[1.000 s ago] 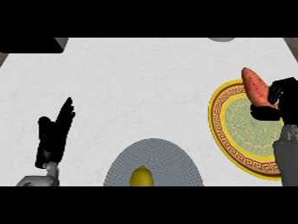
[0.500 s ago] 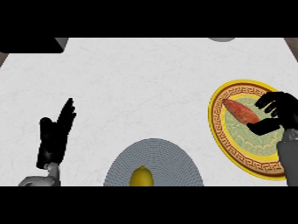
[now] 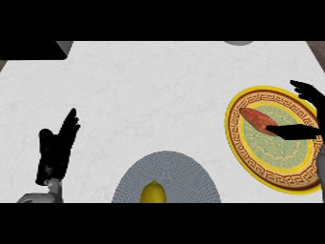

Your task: Pick the sweet potato from the placemat and place it in the plate

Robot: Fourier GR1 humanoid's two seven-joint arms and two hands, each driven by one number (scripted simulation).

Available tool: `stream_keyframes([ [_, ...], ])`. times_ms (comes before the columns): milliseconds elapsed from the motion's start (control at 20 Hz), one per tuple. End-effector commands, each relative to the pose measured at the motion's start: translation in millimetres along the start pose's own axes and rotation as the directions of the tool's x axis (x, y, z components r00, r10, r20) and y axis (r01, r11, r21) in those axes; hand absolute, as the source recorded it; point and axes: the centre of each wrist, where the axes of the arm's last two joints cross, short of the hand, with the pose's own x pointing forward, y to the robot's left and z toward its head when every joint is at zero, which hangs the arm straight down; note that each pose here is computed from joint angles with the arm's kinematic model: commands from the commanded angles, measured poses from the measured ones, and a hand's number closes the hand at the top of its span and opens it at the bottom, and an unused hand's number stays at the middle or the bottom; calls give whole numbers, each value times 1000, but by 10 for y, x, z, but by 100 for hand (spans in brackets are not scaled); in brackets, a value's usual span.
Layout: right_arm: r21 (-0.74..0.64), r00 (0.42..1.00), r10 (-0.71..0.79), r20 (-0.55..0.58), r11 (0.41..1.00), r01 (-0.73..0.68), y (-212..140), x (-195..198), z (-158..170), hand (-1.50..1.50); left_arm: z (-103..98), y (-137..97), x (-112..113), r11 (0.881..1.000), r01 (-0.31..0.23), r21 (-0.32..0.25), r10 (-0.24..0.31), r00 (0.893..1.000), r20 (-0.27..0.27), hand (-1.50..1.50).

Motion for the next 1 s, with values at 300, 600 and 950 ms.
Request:
stream_keyframes([
  [300,-79,905,-413,103,903,422,-337,-465,410,-150,7,-25,97,1000,-13,12,13,1000,12,0],
  [600,-40,891,-434,135,896,443,-341,-621,591,-150,52,-205,141,1000,-2,-21,2,1000,6,0],
  [950,-32,893,-411,183,905,424,-217,-659,454,-150,18,10,-159,1000,-6,0,6,1000,29,0],
])
